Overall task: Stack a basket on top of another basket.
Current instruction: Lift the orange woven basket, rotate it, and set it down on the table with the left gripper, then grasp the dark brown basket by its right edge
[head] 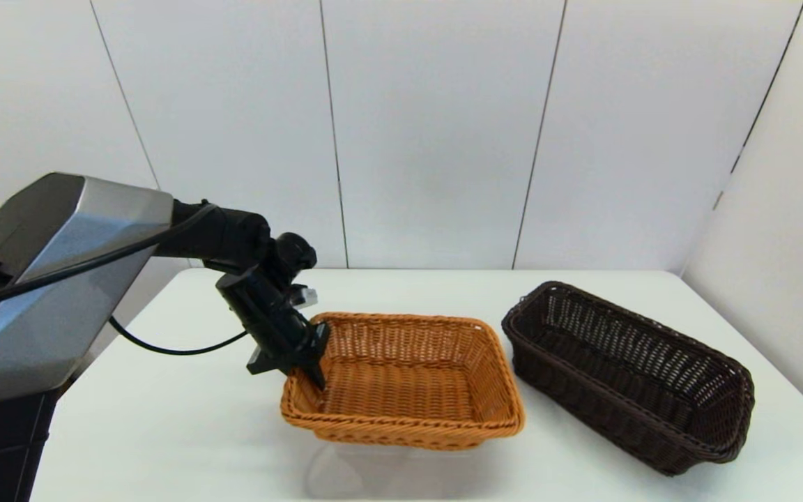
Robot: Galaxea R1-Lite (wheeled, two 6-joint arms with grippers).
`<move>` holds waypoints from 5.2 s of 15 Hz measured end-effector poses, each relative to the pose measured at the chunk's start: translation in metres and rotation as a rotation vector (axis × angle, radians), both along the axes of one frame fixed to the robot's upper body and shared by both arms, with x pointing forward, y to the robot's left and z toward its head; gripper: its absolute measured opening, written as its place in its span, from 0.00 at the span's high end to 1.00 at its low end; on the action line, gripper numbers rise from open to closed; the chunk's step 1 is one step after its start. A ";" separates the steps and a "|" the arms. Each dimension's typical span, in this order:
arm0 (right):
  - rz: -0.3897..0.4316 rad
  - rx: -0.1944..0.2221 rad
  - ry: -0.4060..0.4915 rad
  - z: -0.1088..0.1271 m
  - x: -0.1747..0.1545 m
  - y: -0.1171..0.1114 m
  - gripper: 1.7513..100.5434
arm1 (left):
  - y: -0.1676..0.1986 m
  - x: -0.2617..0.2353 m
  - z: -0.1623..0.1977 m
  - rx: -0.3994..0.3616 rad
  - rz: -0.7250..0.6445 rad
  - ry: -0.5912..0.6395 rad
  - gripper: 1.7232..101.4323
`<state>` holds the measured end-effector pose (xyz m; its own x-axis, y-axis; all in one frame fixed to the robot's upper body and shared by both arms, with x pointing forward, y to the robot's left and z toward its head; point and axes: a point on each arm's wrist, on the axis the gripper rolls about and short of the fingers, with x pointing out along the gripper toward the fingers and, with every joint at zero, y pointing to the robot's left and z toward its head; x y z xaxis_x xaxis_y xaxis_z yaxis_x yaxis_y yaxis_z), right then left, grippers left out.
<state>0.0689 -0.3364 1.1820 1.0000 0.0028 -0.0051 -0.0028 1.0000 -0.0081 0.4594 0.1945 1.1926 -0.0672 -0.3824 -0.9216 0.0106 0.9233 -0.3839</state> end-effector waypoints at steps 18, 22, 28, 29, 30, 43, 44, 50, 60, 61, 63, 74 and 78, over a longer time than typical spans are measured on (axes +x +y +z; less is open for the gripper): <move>0.000 0.000 0.000 0.000 0.000 0.000 0.03 | -0.008 0.006 -0.012 -0.015 0.014 0.022 0.46; 0.000 -0.001 0.000 0.000 0.000 0.000 0.03 | 0.003 0.001 0.021 -0.054 0.035 -0.042 0.29; 0.000 -0.001 0.000 0.000 0.000 0.000 0.03 | 0.046 -0.066 0.144 -0.089 0.092 -0.250 0.16; 0.000 -0.001 0.000 0.000 0.000 0.000 0.03 | 0.053 -0.086 0.163 -0.078 0.100 -0.297 0.14; 0.000 0.000 0.000 0.000 0.000 0.000 0.03 | 0.061 -0.109 0.182 -0.063 0.110 -0.354 0.13; 0.000 0.000 0.000 0.000 0.000 0.000 0.03 | 0.144 -0.389 0.134 0.238 0.264 -0.698 0.06; 0.000 0.000 0.000 0.000 0.000 0.000 0.03 | 0.145 -0.401 0.124 0.254 0.274 -0.725 0.05; 0.000 0.000 0.000 0.000 0.000 0.000 0.03 | 0.142 -0.439 0.070 0.328 0.259 -0.865 0.04; 0.000 -0.001 0.000 0.000 0.000 0.000 0.03 | 0.140 -0.431 0.021 0.346 0.277 -1.302 0.04; 0.000 0.000 0.000 0.000 0.000 0.000 0.03 | 0.140 -0.426 0.018 0.342 0.287 -1.353 0.04; 0.000 0.000 0.000 0.000 0.000 0.000 0.03 | 0.140 -0.416 0.015 0.335 0.306 -1.448 0.04; 0.000 0.000 0.000 0.000 0.000 0.000 0.03 | 0.139 -0.391 -0.009 0.323 0.251 -1.639 0.04; 0.000 0.000 0.000 0.000 0.000 0.000 0.03 | 0.139 -0.390 -0.010 0.283 0.306 -1.619 0.04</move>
